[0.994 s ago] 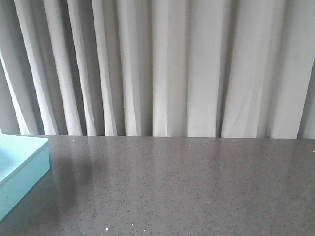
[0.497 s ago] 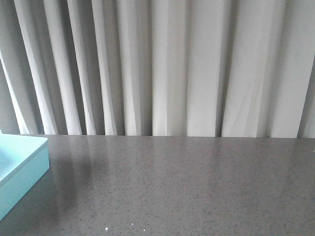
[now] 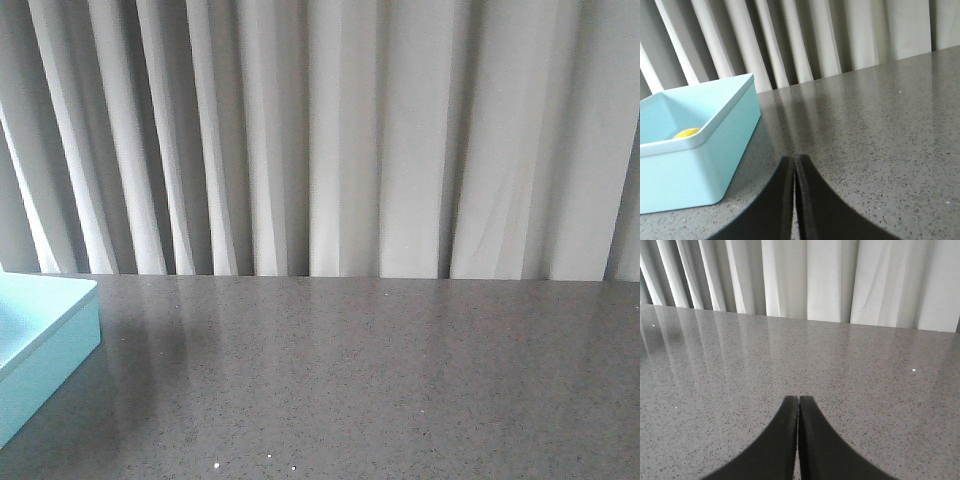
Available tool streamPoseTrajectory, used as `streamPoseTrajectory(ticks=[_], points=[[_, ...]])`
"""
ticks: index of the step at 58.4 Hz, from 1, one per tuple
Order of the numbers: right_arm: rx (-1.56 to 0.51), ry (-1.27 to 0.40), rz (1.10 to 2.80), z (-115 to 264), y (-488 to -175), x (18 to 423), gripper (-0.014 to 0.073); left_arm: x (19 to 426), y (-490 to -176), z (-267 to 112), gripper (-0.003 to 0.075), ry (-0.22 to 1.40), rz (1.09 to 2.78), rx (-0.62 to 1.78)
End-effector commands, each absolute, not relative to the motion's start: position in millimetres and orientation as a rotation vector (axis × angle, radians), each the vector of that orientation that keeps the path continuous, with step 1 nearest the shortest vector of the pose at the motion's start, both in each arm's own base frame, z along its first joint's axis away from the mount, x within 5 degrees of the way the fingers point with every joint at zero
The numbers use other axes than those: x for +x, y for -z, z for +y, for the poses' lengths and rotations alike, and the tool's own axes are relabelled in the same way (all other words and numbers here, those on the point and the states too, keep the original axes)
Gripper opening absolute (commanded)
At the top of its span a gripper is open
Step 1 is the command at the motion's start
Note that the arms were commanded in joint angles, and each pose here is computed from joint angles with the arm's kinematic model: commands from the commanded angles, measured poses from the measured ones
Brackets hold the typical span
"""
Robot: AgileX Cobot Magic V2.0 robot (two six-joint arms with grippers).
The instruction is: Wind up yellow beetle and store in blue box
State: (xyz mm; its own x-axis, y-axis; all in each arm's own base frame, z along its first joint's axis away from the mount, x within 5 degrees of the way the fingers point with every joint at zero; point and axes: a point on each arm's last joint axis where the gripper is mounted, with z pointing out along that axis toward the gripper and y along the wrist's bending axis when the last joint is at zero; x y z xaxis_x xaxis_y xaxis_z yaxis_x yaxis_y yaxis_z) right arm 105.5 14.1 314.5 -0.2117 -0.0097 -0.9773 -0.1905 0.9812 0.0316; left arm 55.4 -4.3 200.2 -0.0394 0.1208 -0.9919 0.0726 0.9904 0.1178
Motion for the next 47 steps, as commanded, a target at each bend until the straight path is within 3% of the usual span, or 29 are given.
streamPoseTrajectory(ticks=[1, 20, 47], points=[[-0.115, -0.152, 1.729, 11.6, -325.2, 107.0, -0.0007, 53.0, -213.6, -2.5, -0.0006, -0.022, 1.531, 0.102], [-0.115, -0.152, 1.729, 11.6, -325.2, 107.0, -0.0007, 54.8, -200.7, -2.5, -0.0006, 0.093, 1.58, -0.014], [-0.115, -0.152, 1.729, 11.6, -325.2, 107.0, -0.0007, 54.8, -200.7, -2.5, -0.0006, 0.093, 1.58, -0.013]])
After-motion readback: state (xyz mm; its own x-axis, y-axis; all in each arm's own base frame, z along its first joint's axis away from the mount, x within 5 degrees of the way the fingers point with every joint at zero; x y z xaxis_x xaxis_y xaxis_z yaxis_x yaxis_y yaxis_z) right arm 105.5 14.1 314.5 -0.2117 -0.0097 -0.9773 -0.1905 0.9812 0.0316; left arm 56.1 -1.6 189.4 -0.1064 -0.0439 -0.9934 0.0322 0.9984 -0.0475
